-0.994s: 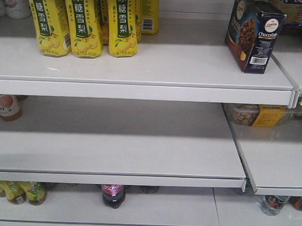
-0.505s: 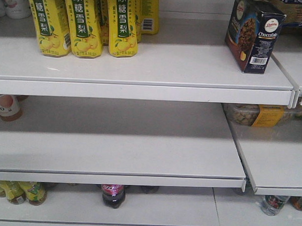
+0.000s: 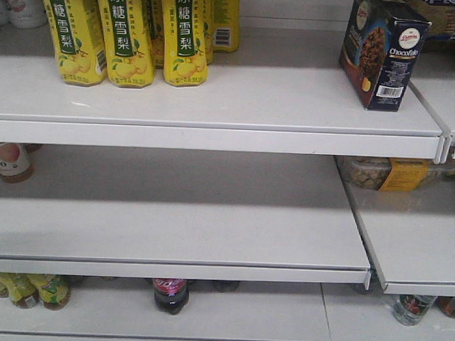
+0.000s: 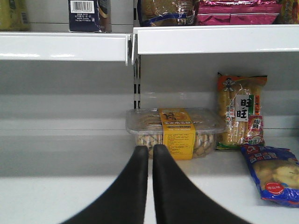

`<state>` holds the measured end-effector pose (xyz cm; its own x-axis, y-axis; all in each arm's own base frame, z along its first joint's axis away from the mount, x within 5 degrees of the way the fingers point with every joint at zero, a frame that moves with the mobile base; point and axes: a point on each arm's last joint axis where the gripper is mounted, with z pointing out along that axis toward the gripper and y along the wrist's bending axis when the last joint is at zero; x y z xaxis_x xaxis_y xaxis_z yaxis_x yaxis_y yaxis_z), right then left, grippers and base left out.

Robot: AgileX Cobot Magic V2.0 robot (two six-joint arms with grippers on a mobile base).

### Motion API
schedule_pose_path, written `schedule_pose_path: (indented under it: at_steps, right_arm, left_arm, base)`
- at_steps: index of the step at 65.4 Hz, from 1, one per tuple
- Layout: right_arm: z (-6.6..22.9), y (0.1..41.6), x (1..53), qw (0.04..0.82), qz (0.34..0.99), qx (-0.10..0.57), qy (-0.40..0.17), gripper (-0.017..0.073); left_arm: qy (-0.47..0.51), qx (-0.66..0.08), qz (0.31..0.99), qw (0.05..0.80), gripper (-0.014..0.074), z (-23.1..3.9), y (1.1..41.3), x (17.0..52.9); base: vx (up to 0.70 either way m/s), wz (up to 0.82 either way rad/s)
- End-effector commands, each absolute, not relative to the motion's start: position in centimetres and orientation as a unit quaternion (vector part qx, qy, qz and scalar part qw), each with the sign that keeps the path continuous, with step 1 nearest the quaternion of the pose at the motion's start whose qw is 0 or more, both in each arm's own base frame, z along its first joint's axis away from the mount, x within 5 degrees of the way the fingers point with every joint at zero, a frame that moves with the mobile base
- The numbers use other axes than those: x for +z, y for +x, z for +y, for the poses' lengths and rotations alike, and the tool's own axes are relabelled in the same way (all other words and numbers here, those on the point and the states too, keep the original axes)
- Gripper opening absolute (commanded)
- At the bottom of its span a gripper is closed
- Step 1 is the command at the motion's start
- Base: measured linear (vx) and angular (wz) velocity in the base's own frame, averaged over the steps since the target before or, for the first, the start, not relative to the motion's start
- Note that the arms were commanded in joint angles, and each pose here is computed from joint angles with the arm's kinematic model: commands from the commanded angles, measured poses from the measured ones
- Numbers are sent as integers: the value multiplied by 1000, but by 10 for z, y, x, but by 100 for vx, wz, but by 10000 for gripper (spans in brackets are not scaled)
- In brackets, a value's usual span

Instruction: Left arm holds basket, right arm returns cookies

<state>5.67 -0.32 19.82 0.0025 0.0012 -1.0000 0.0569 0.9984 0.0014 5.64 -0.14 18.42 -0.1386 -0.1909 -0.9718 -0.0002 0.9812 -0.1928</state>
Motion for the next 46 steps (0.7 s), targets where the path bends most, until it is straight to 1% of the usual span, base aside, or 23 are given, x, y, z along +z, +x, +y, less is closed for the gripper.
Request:
schedule_pose_path:
  at_steps: [1,46]
  right_arm:
    - [-3,56,199,732,680,-25,17,-6]
    - [-3,56,199,732,680,-25,17,-6]
  left_arm:
    - [-50,-67,700,709,-3,-1,55,205]
    - [-50,-67,700,709,-3,-1,55,205]
  base:
    - [0,0]
    - [0,0]
